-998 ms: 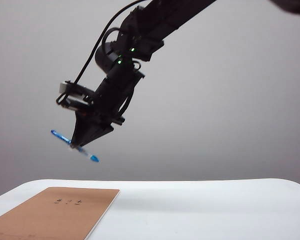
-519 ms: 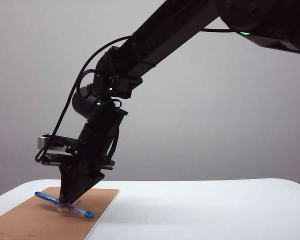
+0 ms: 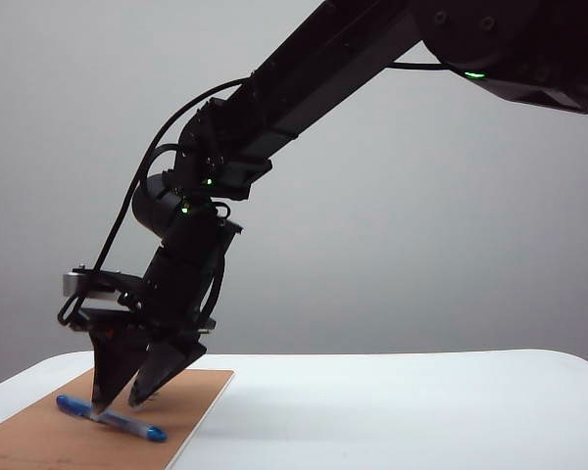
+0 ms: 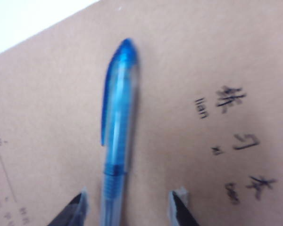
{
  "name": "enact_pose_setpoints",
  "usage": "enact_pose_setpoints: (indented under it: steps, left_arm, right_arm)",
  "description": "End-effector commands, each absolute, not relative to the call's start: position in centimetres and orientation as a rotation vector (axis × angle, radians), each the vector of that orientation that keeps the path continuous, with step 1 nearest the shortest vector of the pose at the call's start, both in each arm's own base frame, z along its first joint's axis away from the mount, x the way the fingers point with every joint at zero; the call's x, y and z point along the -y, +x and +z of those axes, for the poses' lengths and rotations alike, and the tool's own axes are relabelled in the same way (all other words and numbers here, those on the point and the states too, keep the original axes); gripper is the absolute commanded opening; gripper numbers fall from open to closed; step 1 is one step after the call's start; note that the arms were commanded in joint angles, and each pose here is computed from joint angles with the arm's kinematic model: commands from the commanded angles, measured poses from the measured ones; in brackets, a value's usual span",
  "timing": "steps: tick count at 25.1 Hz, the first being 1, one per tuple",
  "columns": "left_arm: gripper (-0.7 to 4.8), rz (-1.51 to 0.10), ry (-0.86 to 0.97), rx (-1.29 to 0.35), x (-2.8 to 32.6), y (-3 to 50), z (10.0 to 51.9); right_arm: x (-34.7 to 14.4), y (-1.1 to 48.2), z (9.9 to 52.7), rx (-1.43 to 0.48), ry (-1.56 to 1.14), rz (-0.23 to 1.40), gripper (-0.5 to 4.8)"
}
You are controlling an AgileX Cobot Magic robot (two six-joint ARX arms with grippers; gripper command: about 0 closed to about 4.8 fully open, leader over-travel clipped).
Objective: Pick up a pen on the table and place it on the notebook.
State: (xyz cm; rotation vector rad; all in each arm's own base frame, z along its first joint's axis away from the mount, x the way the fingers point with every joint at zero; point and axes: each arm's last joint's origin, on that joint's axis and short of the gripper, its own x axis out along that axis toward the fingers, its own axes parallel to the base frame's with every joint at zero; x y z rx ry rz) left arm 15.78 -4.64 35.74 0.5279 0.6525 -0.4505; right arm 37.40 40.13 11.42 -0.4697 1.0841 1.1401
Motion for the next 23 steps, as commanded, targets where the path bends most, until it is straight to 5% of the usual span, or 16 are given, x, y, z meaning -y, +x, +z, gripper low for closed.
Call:
enact_pose_setpoints:
  steps: [1, 9, 10, 11, 13, 17, 23]
  left_arm:
    - [-0.05, -0.457, 0.526, -0.641, 4.7, 15.7, 35.9]
    - [-0.06, -0.437, 0.532, -0.665, 4.4, 15.1, 36.0]
    - [-0.06, -0.429, 0.536, -0.670, 4.3, 14.8, 36.1]
    - [-0.05, -0.409, 0.539, -0.659, 4.0, 14.1, 36.4]
    - [-0.06, -0.372, 0.522, -0.636, 3.8, 13.4, 36.8]
    - [-0.06, -0.333, 0.476, -0.578, 3.2, 11.7, 37.5]
    - [-0.06, -0.225, 0.424, -0.469, 2.0, 8.2, 38.5]
  right_arm:
    - [-40.2, 37.5, 13.5, -1.055, -0.466, 1.145, 2.72]
    - [-38.6, 37.2, 20.6, -1.005, -0.450, 1.131, 2.60]
    - [-38.0, 37.0, 21.5, -1.020, -0.450, 1.127, 2.35]
    - [-36.3, 36.7, 23.8, -1.057, -0.464, 1.122, 1.26]
    - [-34.5, 36.3, 25.7, -1.102, -0.485, 1.118, -0.08]
    - [-30.3, 36.0, 30.9, -1.082, -0.449, 1.080, -0.03]
    - [-22.8, 32.3, 42.7, -0.811, -0.312, 1.034, -0.03]
